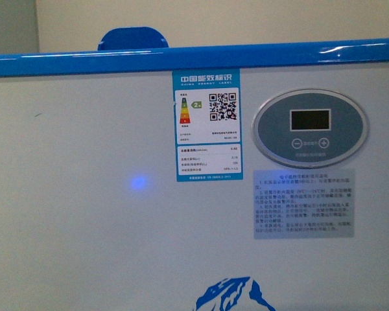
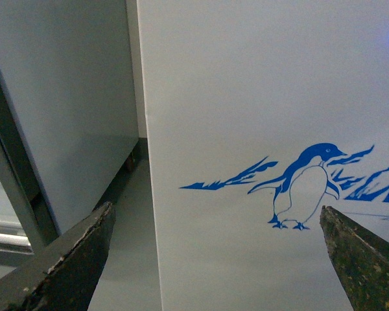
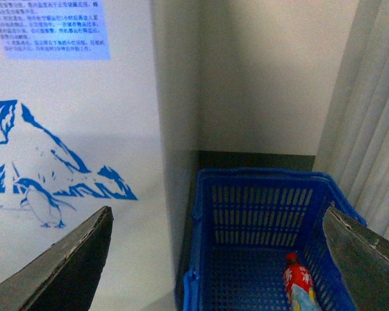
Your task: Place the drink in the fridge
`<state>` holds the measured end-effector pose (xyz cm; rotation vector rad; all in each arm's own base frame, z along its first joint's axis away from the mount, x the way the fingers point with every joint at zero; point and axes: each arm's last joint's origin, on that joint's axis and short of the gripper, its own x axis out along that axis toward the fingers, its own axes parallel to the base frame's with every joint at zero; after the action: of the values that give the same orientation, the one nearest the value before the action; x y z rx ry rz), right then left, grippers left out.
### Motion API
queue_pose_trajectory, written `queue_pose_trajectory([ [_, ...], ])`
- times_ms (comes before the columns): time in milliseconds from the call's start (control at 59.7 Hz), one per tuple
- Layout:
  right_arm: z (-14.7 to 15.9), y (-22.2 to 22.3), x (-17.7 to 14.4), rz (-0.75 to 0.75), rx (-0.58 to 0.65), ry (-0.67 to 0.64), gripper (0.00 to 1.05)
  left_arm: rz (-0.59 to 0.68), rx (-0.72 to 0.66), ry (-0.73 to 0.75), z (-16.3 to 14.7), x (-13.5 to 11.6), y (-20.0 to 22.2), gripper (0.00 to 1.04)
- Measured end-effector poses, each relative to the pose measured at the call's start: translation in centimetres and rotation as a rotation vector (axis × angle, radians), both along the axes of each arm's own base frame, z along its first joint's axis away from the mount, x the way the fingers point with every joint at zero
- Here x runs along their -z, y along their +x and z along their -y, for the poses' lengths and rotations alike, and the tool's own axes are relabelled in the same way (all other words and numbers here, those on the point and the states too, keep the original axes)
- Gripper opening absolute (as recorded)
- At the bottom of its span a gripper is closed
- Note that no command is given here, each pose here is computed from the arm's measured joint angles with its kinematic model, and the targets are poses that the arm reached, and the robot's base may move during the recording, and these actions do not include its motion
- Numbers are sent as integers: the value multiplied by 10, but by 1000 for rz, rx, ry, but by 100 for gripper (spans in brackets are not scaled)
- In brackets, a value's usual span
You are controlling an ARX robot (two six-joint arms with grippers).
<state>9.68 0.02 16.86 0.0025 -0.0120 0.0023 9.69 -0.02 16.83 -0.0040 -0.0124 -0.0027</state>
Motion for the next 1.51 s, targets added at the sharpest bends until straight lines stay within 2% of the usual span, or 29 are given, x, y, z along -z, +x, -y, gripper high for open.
queue_pose_trajectory([
  [754,0,0,0,-3,5,3,97,-2,0,0,0,0,0,97],
  [854,9,1,2,-324,228,72,97,-1,0,0,0,0,0,97],
  [921,26,9,10,-486,298,105,97,-1,0,0,0,0,0,97],
  [1038,67,38,5,-530,399,77,97,-2,0,0,0,0,0,97],
  [1156,98,84,12,-599,397,13,97,-2,0,0,0,0,0,97],
  [1323,125,154,72,-811,384,-40,97,-2,0,0,0,0,0,97],
  [1507,126,200,142,-954,419,-123,97,-2,0,0,0,0,0,97],
])
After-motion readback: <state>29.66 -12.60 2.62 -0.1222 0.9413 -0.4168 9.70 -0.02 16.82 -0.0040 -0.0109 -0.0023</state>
